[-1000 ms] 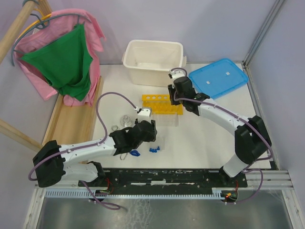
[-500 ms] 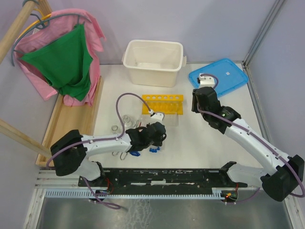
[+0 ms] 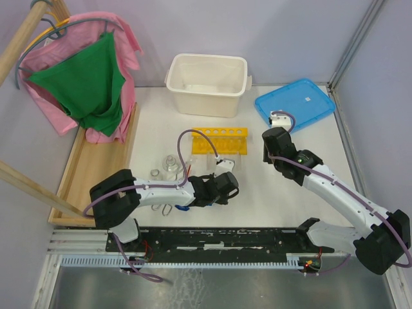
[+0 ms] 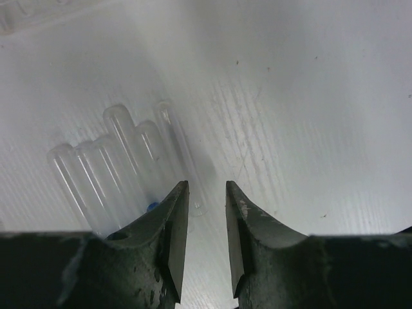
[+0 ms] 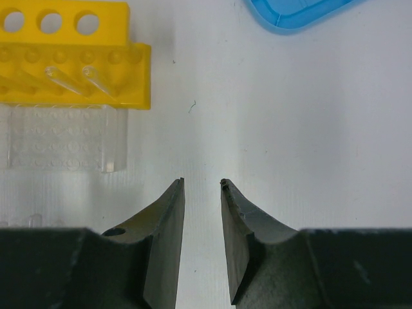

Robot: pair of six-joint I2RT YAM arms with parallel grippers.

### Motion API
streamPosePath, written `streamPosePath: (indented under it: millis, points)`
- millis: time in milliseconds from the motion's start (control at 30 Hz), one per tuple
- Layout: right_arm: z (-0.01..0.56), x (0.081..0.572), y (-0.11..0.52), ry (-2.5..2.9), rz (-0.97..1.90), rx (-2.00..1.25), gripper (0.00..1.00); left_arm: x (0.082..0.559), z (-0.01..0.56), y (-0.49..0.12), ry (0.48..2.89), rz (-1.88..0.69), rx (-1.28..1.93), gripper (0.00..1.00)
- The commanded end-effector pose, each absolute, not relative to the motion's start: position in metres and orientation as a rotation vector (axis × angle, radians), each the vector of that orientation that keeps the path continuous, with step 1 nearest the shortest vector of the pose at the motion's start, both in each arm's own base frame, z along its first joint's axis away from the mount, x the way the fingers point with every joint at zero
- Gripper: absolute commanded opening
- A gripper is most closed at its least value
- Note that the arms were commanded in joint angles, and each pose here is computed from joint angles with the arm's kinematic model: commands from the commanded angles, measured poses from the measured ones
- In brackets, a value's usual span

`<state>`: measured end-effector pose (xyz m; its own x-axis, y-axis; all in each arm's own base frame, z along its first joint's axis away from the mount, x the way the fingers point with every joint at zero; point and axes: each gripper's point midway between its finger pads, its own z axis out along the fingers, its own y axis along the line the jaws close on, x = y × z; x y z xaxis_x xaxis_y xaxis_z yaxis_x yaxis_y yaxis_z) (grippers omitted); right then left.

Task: Organize the chemistry lab equipment
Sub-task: Insert the test tube into the slot of the test tube rack.

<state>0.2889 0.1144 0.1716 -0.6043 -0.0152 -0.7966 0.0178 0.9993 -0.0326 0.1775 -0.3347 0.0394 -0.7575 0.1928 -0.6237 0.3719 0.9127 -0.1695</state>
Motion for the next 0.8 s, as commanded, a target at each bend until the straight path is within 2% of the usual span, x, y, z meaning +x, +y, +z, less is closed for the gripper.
streamPosePath:
  millis: [0,400,667,767]
  points:
    - [0.183,0.292,0.112,2.172,-0.035,0.046,0.37,0.185,0.042,-0.336,2.439,-0.328,0.337,0.36]
    - [0.176,0.293,0.114,2.184,-0.035,0.033,0.37,0.183,0.023,-0.337,2.473,-0.270,0.367,0.33]
    - [0.174,0.292,0.124,2.225,0.006,0.002,0.37,0.181,0.023,-0.340,2.470,-0.282,0.395,0.05]
    - [0.178,0.290,0.133,2.243,0.059,-0.020,0.37,0.180,0.037,-0.345,2.423,-0.311,0.433,0.03]
